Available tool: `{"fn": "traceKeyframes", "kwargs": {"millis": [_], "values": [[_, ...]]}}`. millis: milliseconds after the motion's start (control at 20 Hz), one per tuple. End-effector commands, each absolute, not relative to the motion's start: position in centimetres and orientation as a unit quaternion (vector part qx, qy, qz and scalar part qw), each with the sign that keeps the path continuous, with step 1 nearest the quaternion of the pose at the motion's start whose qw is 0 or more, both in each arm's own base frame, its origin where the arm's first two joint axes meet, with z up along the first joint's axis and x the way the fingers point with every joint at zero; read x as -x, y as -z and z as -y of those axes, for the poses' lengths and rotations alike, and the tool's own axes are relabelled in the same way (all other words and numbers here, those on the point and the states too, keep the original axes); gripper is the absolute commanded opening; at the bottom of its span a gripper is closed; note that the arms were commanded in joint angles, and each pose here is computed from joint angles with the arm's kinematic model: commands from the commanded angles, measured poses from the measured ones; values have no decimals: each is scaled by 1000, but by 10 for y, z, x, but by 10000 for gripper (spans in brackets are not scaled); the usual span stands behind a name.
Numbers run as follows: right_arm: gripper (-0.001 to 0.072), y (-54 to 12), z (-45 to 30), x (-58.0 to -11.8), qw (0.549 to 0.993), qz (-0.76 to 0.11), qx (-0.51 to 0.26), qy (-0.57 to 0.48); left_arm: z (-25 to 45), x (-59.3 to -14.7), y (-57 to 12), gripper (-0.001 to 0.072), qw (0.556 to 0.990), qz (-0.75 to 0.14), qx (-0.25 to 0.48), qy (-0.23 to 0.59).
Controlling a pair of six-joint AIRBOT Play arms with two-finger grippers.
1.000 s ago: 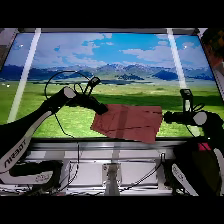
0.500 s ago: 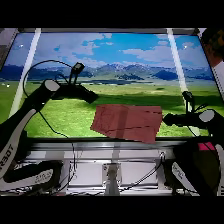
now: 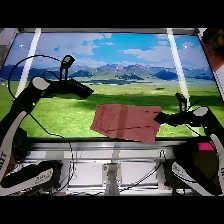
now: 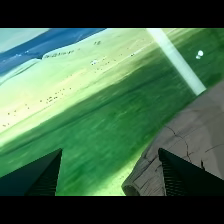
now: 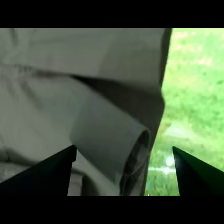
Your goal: Fold the clothes and pants, and hang the long-sleeved shirts on hangers.
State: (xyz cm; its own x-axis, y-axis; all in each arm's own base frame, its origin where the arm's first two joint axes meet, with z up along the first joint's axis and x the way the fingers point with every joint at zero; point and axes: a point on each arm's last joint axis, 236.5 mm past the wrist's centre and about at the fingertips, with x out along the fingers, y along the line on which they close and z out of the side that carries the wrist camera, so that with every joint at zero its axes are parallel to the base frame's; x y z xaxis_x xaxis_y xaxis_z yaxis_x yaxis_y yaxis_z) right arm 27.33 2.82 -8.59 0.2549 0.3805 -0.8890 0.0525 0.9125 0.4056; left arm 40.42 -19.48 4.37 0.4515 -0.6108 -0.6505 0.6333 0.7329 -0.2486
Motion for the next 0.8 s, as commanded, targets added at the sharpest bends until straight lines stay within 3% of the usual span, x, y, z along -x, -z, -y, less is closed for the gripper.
{"fn": "traceKeyframes", "kwargs": {"millis": [0,200,400,500,600,750], "values": [[697,90,-14,-297,790,-572,-216,-48,194,-405,-45,701,853,-374,-15,364],[689,108,-35,-287,752,-603,-255,-77,194,-405,-45,701,853,-378,-4,360],[607,110,-71,-293,734,-598,-292,-138,194,-405,-45,701,853,-378,-4,360],[406,110,-84,-296,729,-600,-292,-151,194,-405,-45,701,853,-378,-4,359],[15,106,-92,-303,741,-593,-266,-171,194,-405,-45,701,853,-378,-4,360],[10,81,-85,-339,780,-553,-220,-192,194,-405,-45,701,853,-378,-4,359]]}}
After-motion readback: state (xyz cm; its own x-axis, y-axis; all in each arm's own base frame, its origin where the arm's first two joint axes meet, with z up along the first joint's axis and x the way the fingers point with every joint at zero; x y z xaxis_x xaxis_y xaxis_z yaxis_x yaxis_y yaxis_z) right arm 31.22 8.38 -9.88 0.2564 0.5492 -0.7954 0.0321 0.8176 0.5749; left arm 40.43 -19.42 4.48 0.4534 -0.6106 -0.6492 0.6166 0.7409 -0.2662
